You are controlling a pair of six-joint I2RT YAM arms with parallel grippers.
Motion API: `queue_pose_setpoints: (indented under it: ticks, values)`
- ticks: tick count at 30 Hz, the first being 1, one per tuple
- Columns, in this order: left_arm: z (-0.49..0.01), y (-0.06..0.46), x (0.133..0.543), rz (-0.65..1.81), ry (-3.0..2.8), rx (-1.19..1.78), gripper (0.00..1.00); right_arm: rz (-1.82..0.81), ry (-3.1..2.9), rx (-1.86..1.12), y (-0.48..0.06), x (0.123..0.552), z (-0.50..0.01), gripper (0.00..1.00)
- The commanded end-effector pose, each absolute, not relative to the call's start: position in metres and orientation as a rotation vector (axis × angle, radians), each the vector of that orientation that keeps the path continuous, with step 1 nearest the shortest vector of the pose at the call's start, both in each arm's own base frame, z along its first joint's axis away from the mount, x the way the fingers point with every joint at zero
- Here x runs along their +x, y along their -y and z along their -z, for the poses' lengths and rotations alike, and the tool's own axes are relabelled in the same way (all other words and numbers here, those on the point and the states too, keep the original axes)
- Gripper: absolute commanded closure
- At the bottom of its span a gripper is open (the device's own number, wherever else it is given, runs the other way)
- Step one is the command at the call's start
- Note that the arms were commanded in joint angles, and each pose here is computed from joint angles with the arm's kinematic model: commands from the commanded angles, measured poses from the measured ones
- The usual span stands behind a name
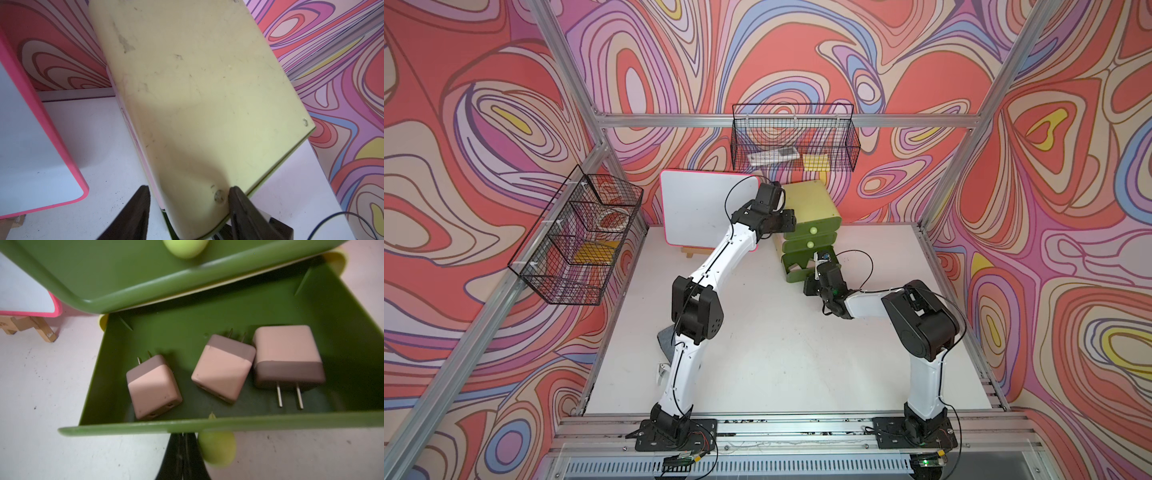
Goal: Place the plugs into the drawer by color
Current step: Close the drawer in the storage box.
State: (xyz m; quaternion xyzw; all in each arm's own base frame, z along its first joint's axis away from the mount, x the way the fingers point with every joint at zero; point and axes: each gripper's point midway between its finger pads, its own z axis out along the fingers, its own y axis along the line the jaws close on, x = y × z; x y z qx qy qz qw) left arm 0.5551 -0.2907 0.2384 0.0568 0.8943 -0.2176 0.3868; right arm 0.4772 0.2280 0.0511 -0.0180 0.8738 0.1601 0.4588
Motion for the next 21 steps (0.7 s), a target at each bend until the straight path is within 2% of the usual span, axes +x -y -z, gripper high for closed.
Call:
queue_pose_setpoints:
  ticks: [1, 21]
  values:
    - [-0.203, 0.284, 0.548, 0.526, -2.386, 0.136, 0.41, -0.492, -2.099, 0.045, -0.233, 0.494, -0.061, 0.95]
    - [-0.204, 0.287, 0.546, 0.548, -2.383, 0.131, 0.41, -0.924, -1.948, 0.44, -0.226, 0.561, -0.052, 0.97]
